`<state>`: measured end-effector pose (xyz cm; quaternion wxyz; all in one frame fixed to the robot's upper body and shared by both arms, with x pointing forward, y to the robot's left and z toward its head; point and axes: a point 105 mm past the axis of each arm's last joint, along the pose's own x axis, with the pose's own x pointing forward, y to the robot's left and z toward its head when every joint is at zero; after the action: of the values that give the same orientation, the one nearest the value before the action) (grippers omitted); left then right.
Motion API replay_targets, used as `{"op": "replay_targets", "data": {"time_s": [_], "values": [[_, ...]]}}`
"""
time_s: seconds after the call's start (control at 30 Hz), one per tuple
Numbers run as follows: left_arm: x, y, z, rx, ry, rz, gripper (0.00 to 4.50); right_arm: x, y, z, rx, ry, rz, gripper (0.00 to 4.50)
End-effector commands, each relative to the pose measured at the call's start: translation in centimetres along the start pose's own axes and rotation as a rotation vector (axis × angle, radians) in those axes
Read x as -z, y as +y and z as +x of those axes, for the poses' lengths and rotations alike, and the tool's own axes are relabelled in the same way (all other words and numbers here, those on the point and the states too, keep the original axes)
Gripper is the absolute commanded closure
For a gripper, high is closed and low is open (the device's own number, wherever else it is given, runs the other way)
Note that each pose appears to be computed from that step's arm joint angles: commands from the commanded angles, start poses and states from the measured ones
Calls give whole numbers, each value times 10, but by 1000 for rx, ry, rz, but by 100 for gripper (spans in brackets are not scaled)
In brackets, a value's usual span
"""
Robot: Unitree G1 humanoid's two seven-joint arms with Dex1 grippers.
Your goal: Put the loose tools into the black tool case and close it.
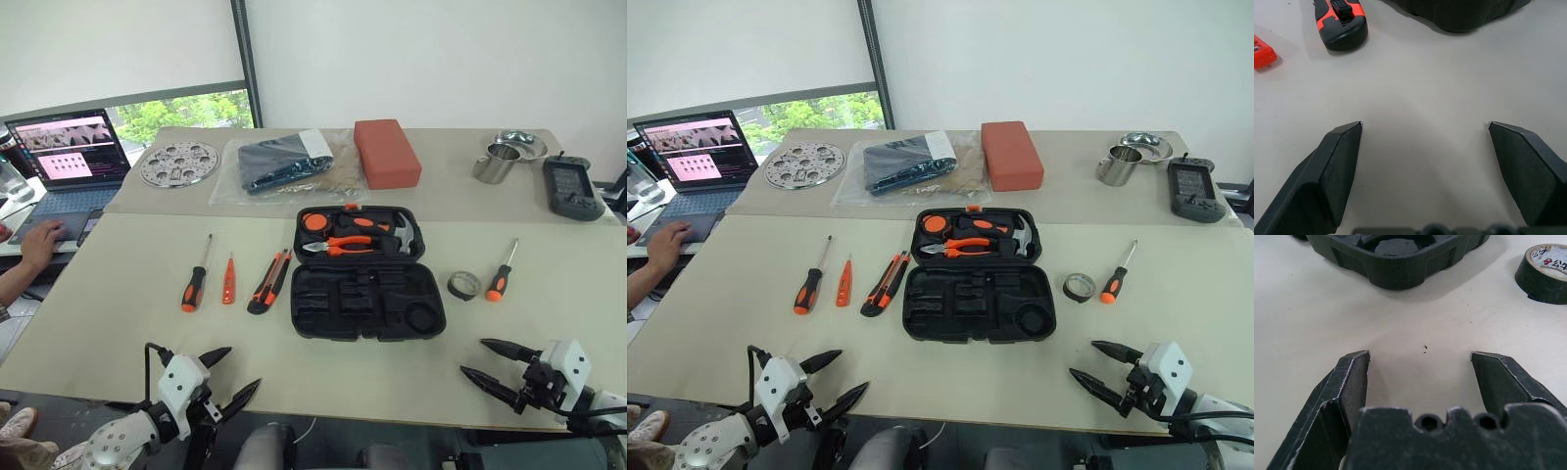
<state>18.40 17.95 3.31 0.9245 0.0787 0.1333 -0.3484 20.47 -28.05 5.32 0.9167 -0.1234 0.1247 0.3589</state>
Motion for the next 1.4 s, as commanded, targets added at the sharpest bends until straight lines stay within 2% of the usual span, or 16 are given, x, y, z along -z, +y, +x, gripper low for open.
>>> {"op": "replay_targets", "data": {"time_s": [0.03, 0.37, 0.47, 0.6, 0.7, 0.83, 0.93, 1.17, 1.27, 1.4], "values": [[6, 2, -1, -6, 32, -21, 6, -10, -6, -4, 29, -33, -46, 69], [-3, 9, 3, -19, 10, -34, 6, -11, -7, -4, 34, -44, -48, 69], [-14, 12, 2, -24, -47, -16, 6, -16, -5, -6, 20, -61, -48, 69], [-43, 23, -1, -76, -178, -36, 6, -40, -1, -9, -16, -151, -32, 69], [-68, 43, -4, -186, -277, -59, 6, -69, 6, -9, -35, -255, -8, 69], [-79, 79, -5, -403, -290, -75, 6, -101, 28, 3, -117, -344, 8, 69], [-75, 101, -2, -522, -235, -107, 6, -121, 38, 21, -183, -355, -46, 69], [-58, 129, 6, -659, -84, -159, 6, -159, 49, 48, -246, -376, -162, 69], [-48, 139, 8, -733, -50, -199, 6, -166, 55, 53, -271, -370, -191, 69], [-38, 135, 21, -679, -7, -222, 6, -169, 57, 57, -274, -373, -191, 69]]}}
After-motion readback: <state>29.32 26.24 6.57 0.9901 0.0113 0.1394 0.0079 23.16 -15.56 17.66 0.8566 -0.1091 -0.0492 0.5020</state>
